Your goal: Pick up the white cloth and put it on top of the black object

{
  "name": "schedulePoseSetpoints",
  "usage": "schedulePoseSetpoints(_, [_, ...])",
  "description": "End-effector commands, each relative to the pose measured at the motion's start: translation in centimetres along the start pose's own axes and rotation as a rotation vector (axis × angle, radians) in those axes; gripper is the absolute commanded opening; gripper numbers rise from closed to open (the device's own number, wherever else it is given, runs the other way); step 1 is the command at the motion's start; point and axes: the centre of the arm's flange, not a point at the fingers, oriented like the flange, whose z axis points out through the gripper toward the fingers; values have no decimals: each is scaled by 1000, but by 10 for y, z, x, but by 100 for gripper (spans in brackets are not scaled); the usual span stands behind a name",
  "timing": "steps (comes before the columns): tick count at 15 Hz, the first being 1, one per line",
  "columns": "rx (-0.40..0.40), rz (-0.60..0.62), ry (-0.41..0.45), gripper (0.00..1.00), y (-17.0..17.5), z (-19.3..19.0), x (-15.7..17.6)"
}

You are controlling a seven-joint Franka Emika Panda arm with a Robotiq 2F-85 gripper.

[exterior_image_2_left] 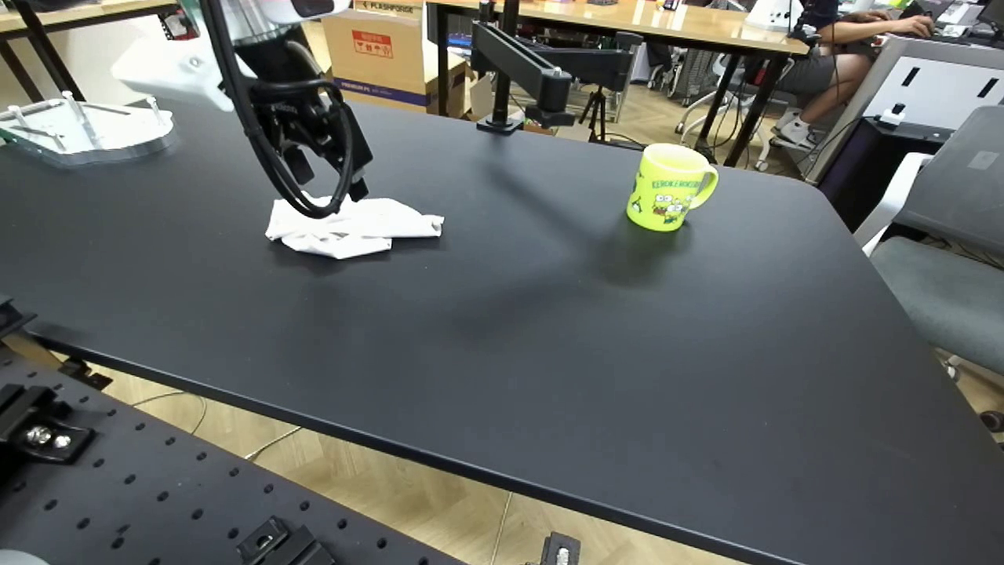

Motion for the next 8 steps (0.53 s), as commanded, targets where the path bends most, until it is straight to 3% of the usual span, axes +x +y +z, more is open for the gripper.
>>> schedulePoseSetpoints(1, [9,21,-60,100,-20,40,1])
schedulePoseSetpoints(3, [16,24,-97,100,-25,53,-1])
schedulePoseSetpoints(4, [13,30,-104,75,-27,58,-2])
schedulePoseSetpoints(5, [15,30,-110,74,-28,63,-3])
schedulePoseSetpoints(8, [39,44,-117,53,-32,68,0])
